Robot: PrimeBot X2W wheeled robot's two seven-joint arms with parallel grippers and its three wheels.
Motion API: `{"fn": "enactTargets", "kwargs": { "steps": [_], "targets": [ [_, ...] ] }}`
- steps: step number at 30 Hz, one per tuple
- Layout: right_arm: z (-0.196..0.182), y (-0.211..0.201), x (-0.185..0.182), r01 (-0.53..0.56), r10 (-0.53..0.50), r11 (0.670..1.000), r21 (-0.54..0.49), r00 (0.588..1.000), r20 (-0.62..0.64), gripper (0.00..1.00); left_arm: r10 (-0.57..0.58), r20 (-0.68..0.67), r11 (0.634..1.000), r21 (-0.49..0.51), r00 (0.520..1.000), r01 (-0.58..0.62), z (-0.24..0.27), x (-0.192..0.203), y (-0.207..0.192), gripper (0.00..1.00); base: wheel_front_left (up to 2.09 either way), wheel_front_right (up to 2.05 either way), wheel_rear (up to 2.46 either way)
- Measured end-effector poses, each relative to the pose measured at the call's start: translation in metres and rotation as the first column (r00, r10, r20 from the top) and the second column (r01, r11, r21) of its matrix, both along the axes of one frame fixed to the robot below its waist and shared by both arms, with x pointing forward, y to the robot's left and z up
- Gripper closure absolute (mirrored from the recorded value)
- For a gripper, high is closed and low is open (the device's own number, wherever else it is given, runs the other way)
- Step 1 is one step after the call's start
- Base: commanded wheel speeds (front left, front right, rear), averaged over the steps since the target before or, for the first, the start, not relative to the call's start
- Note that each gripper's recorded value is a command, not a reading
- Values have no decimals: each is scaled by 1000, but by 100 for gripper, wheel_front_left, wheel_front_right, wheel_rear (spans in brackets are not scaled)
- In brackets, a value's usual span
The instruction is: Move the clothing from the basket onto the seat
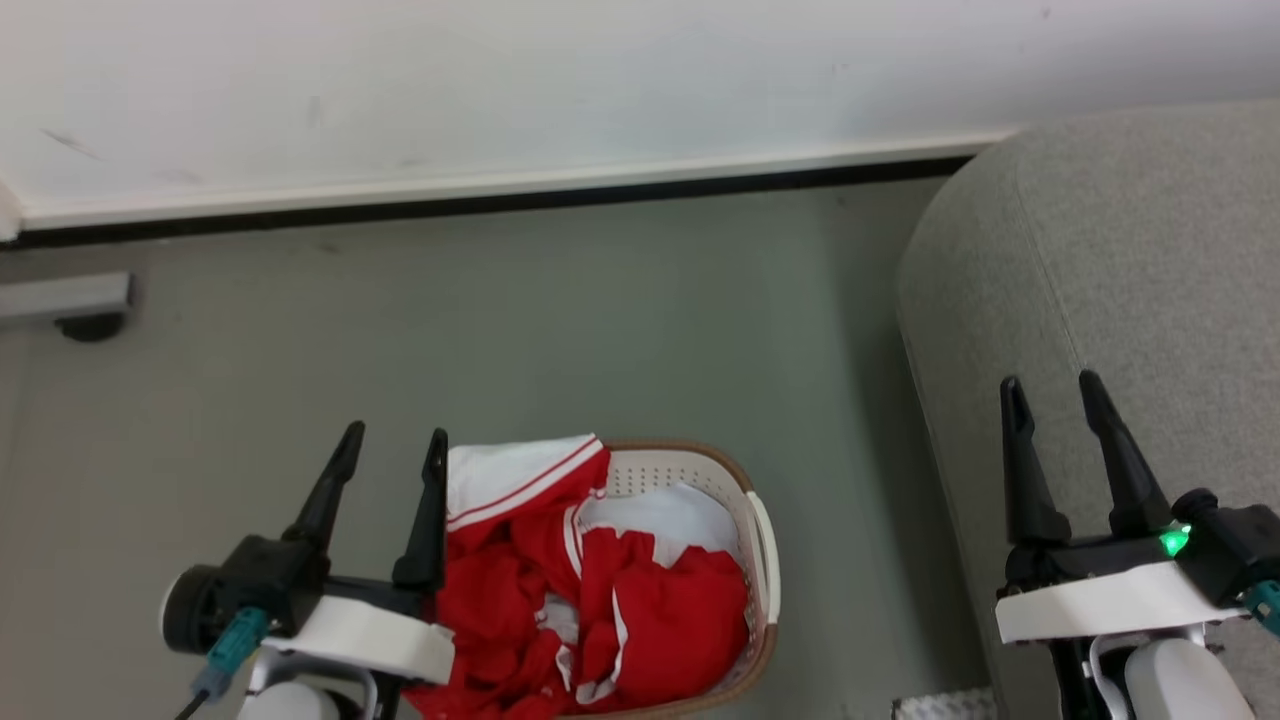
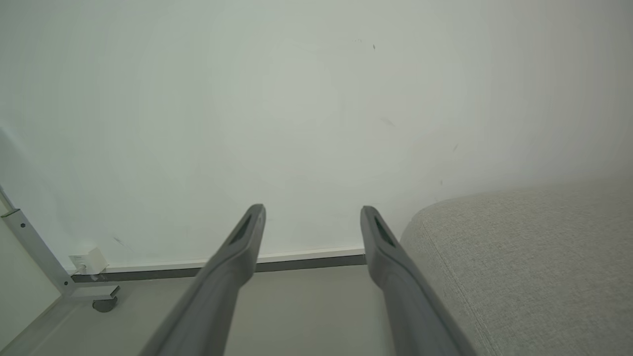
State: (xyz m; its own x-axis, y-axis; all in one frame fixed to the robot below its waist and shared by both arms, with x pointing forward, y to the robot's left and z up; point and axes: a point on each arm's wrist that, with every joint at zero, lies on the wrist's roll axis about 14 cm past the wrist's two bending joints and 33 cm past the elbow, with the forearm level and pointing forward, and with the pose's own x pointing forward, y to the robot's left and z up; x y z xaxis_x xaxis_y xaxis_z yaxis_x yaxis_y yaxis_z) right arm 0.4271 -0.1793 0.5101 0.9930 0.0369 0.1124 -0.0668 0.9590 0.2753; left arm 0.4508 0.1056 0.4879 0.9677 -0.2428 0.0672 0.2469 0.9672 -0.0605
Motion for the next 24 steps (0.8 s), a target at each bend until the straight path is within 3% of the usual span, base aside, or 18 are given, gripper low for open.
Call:
{"fn": "enactTargets", "kwargs": {
  "steps": [13, 19, 24],
  "targets": [
    [-20, -31, 25, 74, -76, 996, -55, 997, -33, 0, -162, -224, 980, 82, 961, 184, -99, 33, -42, 0, 0, 0, 0],
    [-26, -49, 28, 120, -123, 991, -63, 991, -44, 0, -242, -418, 932, 151, 876, 330, -171, 24, -59, 0, 0, 0, 0],
    [-33, -61, 28, 151, -155, 986, -67, 986, -61, 0, -276, -574, 854, 222, 771, 471, -224, 13, -66, 0, 0, 0, 0]
  ]
}}
